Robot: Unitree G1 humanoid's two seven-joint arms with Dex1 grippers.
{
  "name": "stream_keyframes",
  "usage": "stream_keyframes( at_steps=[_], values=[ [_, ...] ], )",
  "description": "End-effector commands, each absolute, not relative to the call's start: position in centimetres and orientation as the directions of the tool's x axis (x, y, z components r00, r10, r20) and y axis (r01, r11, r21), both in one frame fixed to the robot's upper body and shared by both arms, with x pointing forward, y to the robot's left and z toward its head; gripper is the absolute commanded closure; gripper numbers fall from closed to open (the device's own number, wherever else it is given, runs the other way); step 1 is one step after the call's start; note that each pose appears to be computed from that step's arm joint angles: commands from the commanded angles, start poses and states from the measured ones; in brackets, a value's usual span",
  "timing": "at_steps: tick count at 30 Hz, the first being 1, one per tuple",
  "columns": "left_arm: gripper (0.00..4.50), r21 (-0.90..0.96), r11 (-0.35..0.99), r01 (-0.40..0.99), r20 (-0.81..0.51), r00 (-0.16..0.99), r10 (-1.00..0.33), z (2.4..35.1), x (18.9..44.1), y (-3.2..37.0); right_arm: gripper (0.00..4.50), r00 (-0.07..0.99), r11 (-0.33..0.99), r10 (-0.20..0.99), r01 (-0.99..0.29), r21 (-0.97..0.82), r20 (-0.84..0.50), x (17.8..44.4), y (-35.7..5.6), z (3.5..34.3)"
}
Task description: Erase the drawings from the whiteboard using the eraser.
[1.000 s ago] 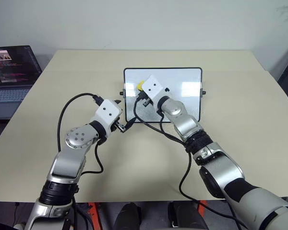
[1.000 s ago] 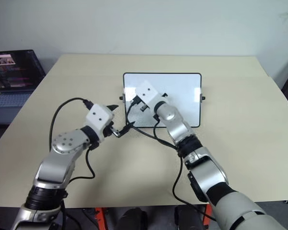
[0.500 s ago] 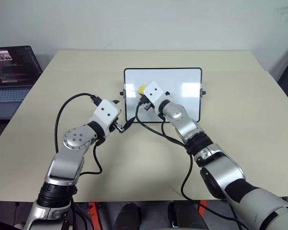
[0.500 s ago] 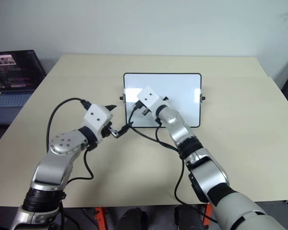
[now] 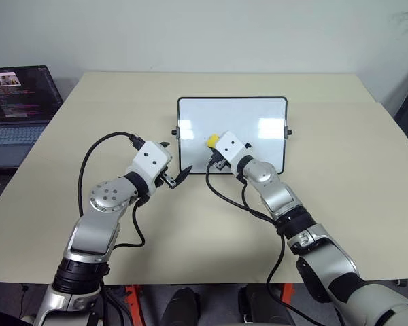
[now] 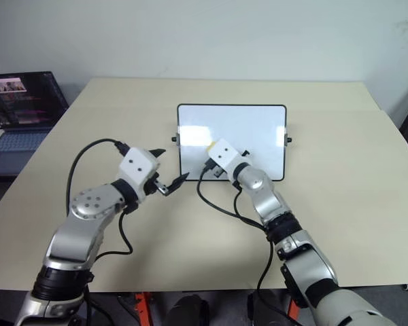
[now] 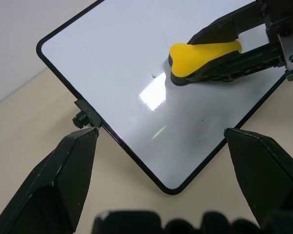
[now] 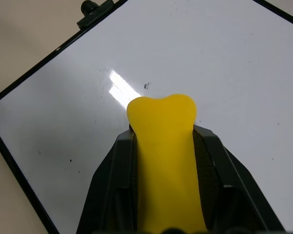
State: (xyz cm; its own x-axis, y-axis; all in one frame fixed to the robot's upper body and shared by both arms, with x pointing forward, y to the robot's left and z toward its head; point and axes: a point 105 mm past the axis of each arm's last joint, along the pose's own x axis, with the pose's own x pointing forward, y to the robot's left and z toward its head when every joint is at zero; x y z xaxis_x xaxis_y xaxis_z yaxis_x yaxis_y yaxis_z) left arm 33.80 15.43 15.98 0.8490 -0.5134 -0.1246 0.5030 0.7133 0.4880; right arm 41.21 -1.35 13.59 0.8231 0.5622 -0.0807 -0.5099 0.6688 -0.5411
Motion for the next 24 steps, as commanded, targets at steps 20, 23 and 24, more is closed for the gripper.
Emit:
stream_keyframes(
  at_steps=[20,23,24],
  values=[
    [0.00,0.527,0.698,0.485,-0.071,0.844,-0.532,17.7,33.9,15.1,3.30,0.814,0.783,0.557,-0.450,-0.429,0.164,41.2,1.8,20.9],
    [0.00,0.529,0.701,0.479,-0.070,0.847,-0.526,17.8,33.9,15.3,3.30,0.811,0.774,0.564,-0.455,-0.440,0.152,41.7,2.9,20.6],
    [0.00,0.529,0.702,0.476,-0.069,0.849,-0.524,17.8,33.8,15.3,3.30,0.812,0.767,0.566,-0.456,-0.451,0.142,41.9,3.1,20.3]
  ],
)
